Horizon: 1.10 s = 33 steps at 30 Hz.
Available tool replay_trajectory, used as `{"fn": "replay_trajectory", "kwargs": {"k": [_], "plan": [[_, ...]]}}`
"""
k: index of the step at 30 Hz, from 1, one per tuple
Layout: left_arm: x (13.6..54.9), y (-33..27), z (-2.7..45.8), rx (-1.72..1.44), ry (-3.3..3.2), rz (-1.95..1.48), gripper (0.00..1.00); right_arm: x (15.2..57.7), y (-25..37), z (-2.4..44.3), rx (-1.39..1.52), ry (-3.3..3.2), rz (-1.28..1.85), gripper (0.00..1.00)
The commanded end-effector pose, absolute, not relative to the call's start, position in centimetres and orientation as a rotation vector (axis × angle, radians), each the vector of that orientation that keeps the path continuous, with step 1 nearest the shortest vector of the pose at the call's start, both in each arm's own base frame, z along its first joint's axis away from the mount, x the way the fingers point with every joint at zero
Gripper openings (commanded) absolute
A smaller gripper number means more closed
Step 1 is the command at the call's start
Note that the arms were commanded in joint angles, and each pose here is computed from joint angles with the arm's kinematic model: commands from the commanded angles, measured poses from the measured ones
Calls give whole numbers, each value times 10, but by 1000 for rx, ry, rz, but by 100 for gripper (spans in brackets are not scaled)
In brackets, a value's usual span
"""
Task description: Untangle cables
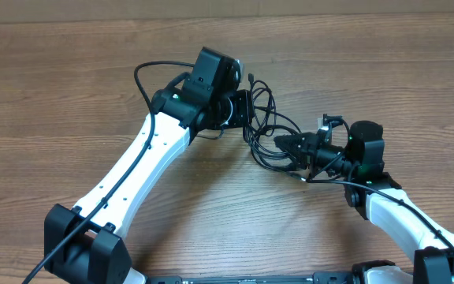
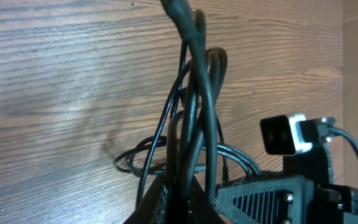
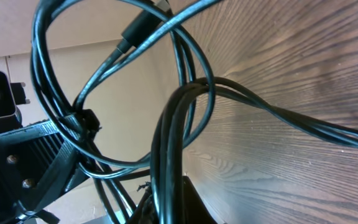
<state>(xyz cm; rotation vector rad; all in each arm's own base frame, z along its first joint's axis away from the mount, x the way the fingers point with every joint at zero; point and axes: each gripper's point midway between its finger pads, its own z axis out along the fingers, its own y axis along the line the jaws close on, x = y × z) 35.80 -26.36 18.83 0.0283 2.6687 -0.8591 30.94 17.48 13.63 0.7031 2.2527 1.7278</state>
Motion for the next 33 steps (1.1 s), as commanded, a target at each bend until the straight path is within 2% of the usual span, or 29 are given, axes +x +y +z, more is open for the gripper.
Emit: {"fn": "replay_trajectory", "kwargs": {"k": [1,2,6,11,20,25,33], "plan": [[357,-259,194,107,2644,-793,75,314,174,144,702,2216,1749,4],[357,-254,190,163,2646,-732,100,318,175,153,686,2178,1770,4],[350,-247,183,310,2656,-659,100,326,176,178,628,2075,1822,4],[347,-243,180,325,2675,-632,100,333,171,207,596,1953,1883,4],[349,-241,179,318,2675,-609,99,345,135,222,700,1850,1916,4],[349,-241,179,319,2674,-610,100,349,113,252,689,1712,1963,4],[349,-241,179,348,2667,-604,100,349,105,264,704,1658,1994,4]]}}
